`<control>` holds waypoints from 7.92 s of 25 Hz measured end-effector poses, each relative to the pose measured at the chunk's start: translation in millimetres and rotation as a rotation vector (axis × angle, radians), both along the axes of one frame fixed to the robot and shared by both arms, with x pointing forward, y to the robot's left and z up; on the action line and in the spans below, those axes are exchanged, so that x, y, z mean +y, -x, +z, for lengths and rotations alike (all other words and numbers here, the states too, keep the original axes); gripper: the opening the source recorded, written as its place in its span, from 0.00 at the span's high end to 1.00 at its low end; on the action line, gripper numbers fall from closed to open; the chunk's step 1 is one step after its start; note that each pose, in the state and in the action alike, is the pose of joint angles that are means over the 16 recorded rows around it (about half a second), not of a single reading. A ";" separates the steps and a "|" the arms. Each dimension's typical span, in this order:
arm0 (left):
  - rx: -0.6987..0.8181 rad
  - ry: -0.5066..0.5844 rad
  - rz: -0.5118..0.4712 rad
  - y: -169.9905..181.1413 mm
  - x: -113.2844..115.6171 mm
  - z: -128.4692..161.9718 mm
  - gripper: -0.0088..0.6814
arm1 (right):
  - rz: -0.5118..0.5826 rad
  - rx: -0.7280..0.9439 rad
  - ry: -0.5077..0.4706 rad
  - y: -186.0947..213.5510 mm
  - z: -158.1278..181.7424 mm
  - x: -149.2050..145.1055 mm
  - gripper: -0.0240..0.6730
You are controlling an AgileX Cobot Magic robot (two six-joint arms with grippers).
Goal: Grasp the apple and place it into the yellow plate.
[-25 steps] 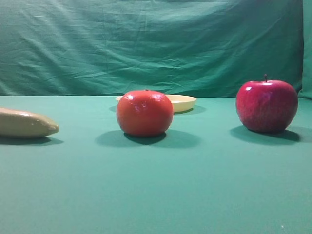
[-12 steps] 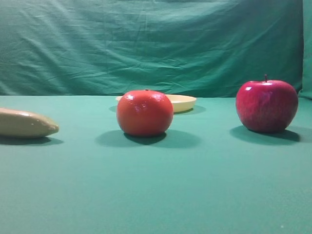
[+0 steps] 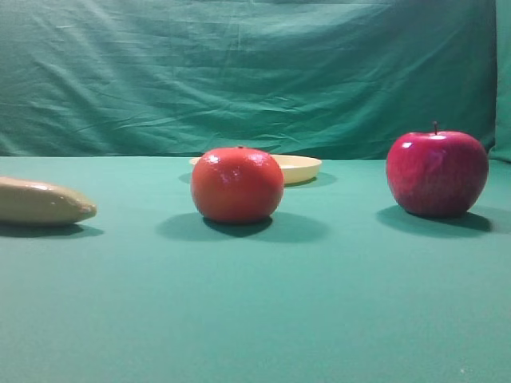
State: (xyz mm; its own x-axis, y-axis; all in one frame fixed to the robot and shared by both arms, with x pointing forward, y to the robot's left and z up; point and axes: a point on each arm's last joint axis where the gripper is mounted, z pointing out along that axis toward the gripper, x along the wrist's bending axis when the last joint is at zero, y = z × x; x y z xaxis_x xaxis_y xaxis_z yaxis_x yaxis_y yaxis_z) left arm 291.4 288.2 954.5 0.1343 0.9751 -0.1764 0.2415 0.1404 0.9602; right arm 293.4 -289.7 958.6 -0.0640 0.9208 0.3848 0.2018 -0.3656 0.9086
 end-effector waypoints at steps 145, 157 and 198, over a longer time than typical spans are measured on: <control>0.000 0.000 0.000 0.0 0.0 0.0 0.76 | 0.715 0.558 0.695 -410.2 10.2 227.5 0.25; 0.000 0.000 0.000 0.0 0.0 0.0 0.76 | 0.720 0.567 0.715 -411.1 5.2 227.4 0.18; 0.000 0.000 0.000 0.0 0.0 0.0 0.76 | 0.579 0.462 0.643 -261.8 228.1 148.2 0.97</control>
State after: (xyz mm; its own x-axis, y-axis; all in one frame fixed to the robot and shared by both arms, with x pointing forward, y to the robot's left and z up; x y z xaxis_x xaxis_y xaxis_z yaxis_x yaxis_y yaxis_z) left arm 291.4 288.2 954.5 0.1343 0.9751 -0.1764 0.2415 0.1404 0.9602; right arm 555.2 -141.5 1186.7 -0.5415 0.8370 -0.0785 0.5797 0.4394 0.6862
